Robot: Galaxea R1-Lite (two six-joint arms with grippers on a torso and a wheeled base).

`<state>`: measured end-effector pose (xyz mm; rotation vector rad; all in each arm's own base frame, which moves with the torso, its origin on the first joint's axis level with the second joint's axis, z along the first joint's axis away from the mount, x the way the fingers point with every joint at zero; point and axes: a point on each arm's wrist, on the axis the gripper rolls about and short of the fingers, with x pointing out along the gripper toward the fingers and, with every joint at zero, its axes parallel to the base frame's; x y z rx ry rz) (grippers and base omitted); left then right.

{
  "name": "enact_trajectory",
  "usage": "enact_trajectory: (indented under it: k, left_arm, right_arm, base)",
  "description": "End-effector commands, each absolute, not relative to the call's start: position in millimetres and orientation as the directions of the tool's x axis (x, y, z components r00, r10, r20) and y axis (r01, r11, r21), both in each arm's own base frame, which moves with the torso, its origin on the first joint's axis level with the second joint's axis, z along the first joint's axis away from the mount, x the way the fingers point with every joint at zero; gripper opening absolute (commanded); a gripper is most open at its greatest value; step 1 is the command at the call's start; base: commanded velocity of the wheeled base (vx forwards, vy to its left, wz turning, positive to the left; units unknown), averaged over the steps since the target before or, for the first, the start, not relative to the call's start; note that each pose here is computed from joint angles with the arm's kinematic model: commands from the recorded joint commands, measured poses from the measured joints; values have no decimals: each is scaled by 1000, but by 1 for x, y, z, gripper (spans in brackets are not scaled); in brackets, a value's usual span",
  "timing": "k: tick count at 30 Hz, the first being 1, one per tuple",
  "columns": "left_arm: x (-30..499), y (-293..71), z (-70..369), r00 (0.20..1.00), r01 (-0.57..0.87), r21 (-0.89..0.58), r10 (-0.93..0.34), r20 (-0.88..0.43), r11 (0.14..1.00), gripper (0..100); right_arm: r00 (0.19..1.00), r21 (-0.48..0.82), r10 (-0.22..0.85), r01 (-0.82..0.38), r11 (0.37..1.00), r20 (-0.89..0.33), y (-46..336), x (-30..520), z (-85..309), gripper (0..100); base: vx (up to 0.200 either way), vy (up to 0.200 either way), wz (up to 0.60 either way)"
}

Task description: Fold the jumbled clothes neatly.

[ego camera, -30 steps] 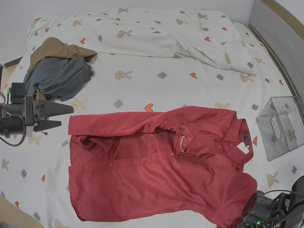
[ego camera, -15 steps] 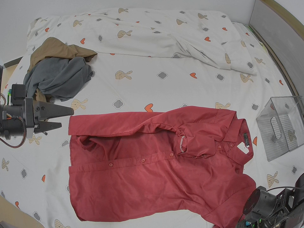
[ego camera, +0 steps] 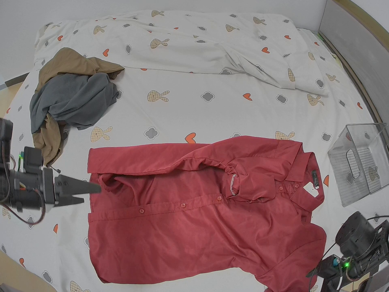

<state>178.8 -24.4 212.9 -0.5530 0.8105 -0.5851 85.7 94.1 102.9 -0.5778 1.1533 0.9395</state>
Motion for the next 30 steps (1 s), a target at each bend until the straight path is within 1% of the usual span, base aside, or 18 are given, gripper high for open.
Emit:
enact_trajectory:
  k: [1,3,7,8,10,11,12,16,19,20,21,25,27,28,30]
  left_arm:
    - [143,-22,166,470,160,-671,-653,-594,724,100]
    - [132,-21,154,457,124,-663,-635,-622,738,100]
    - [120,-18,132,447,16,-594,-537,-715,804,100]
    - [116,-17,123,440,-30,-559,-491,-752,829,100]
    - [113,-16,119,435,-48,-543,-472,-767,839,100]
    - [109,-15,110,410,-89,-510,-435,-802,856,100]
    - [108,-14,106,403,-105,-502,-424,-811,859,100]
    - [112,-13,93,411,-113,-498,-416,-811,860,100]
    - [115,-13,91,420,-107,-499,-416,-807,860,100]
    - [131,-13,84,440,-90,-502,-418,-795,860,100]
    - [136,-14,82,445,-85,-504,-420,-791,860,100]
    - [165,-13,63,442,-58,-482,-411,-798,874,100]
    - [172,-10,57,447,-57,-462,-391,-804,885,100]
    - [183,-4,47,459,-67,-416,-342,-820,907,100]
    - [190,0,39,462,-69,-396,-322,-826,916,100]
  right_arm:
    - [320,30,437,-778,628,-841,67,82,133,100]
    - [332,40,460,-775,631,-824,64,80,136,100]
    - [340,65,506,-779,624,-793,61,76,141,100]
    - [351,67,512,-772,633,-784,60,77,143,100]
    - [358,68,516,-769,636,-778,60,78,143,100]
    - [378,69,525,-760,647,-763,60,81,143,100]
    - [389,69,532,-756,651,-752,59,82,144,100]
    - [395,89,572,-764,639,-719,61,86,146,100]
    - [398,88,577,-766,637,-714,62,87,146,100]
    - [406,87,584,-766,637,-703,63,88,147,100]
    - [409,88,585,-764,639,-701,63,88,147,100]
    - [416,90,586,-759,645,-696,62,88,148,100]
    - [417,92,587,-757,646,-694,61,88,148,100]
    - [426,95,583,-746,659,-692,60,88,149,100]
    - [435,95,576,-736,670,-692,59,89,149,100]
  base:
    - [0,0,0]
    - [0,0,0]
    - [0,0,0]
    - [0,0,0]
    - [0,0,0]
    - [0,0,0]
    - [0,0,0]
    - [0,0,0]
    - [0,0,0]
    - [0,0,0]
    - [0,0,0]
    - [0,0,0]
    - [0,0,0]
    - [0,0,0]
    - [0,0,0]
